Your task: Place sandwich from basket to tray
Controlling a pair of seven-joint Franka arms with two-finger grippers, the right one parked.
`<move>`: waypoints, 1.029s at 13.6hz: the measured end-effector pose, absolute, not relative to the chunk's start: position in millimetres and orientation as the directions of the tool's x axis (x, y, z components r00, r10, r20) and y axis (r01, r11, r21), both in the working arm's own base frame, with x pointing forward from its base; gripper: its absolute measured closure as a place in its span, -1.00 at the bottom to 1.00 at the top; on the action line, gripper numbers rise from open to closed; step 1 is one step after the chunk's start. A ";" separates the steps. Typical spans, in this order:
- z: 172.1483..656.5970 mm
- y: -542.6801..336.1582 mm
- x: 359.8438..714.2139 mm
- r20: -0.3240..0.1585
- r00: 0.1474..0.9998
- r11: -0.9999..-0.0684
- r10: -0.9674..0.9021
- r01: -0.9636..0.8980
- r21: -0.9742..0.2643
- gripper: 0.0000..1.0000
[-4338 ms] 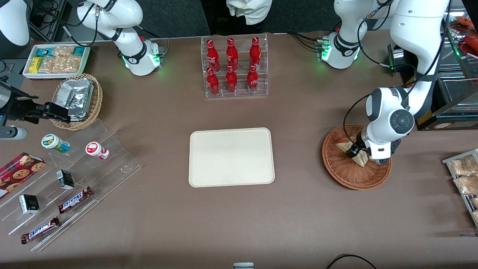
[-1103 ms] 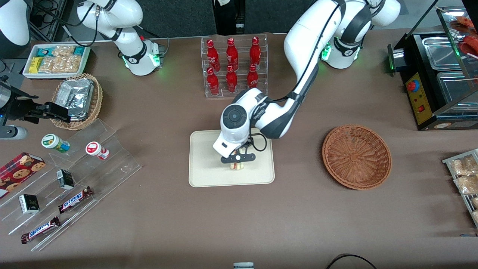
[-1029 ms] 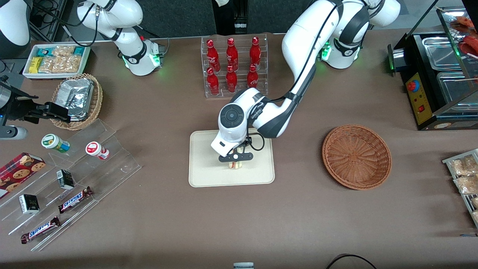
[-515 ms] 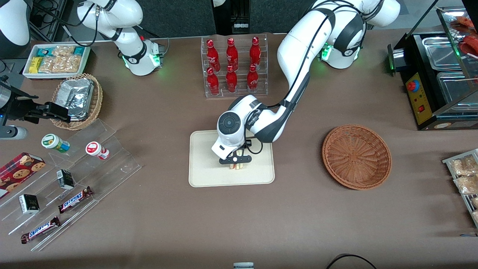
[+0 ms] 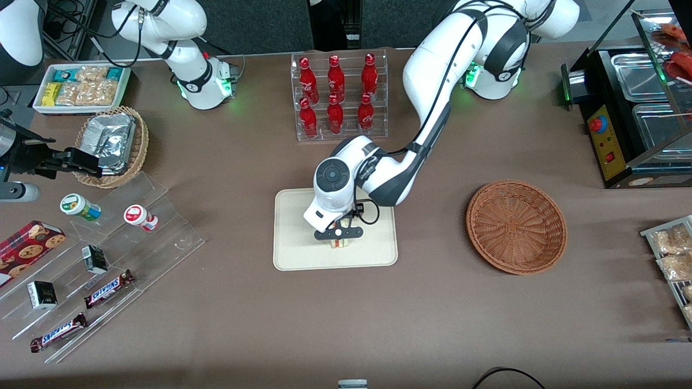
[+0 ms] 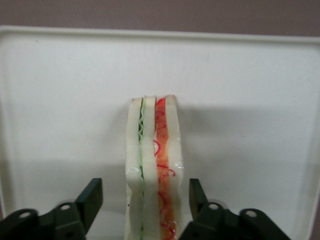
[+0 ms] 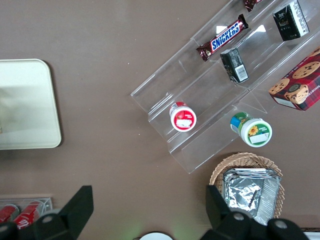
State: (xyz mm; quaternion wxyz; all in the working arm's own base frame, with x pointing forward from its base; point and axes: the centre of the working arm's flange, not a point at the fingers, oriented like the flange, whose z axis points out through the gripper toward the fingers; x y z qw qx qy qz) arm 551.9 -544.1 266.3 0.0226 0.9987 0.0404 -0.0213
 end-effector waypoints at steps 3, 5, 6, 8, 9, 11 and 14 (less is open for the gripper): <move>321.7 -499.3 576.2 -0.072 0.991 -0.993 0.115 0.116 0.011 -0.98; 349.0 -461.0 584.6 -0.087 0.992 -0.996 0.087 0.087 0.002 -0.98; 357.4 -441.1 585.5 -0.094 0.993 -0.997 0.078 0.078 -0.003 -0.98; 368.2 -400.7 583.3 -0.104 0.992 -0.998 0.065 0.065 -0.007 -0.97; 370.2 -379.5 581.3 -0.106 0.993 -0.998 0.055 0.055 -0.007 -0.98; 371.0 -332.8 578.2 -0.110 0.993 -1.000 0.031 0.031 -0.003 -0.96; 374.6 -254.4 569.4 -0.111 0.994 -1.000 -0.019 -0.018 0.011 -0.97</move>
